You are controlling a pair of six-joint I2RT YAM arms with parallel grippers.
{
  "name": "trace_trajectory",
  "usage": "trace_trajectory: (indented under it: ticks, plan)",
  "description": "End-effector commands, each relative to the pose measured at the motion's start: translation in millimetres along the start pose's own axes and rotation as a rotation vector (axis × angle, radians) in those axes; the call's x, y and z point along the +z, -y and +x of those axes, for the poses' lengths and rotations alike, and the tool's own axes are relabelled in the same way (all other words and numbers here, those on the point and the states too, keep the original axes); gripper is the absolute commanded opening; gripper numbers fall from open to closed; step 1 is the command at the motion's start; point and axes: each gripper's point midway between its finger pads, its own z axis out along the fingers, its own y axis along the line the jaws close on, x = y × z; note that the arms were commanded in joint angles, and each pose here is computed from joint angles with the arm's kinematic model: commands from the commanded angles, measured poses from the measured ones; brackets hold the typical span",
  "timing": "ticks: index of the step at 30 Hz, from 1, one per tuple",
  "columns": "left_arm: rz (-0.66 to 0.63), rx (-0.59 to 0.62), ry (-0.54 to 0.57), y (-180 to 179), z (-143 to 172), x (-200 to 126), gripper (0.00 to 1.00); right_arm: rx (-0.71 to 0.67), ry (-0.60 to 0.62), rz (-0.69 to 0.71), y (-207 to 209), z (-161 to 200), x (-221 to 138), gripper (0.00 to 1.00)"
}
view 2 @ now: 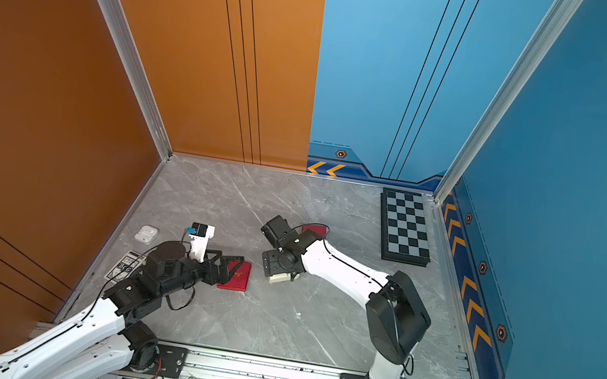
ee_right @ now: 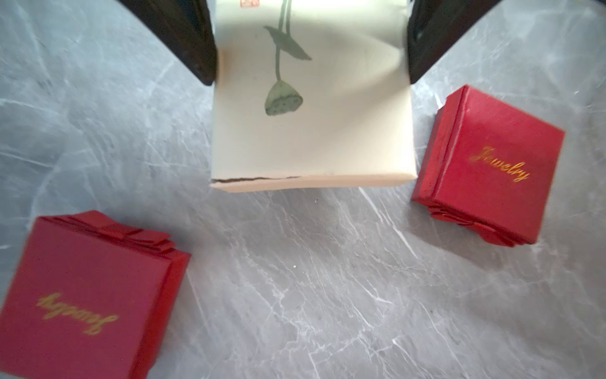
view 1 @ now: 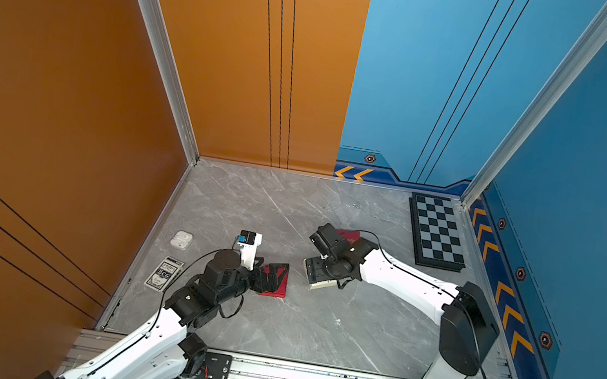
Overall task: Take the necklace out of the lift-off lid jewelry box
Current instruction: Pick up the jewelry box from the center of the board.
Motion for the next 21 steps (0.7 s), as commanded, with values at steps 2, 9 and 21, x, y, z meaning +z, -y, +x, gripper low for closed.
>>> trace_trajectory:
  ticks: [2, 9, 21]
  plan:
    - [0.115, 0.122, 0.044, 26, 0, 6, 1.0, -0.029, -0.026, -0.058, 7, 15, -36, 0.81]
    - [0.233, 0.395, 0.126, 54, 29, 5, 0.97, -0.03, -0.009, -0.163, 6, 20, -72, 0.8]
    - [0.378, 0.645, 0.239, 86, 47, -18, 0.99, -0.08, -0.02, -0.238, -7, 35, -96, 0.78]
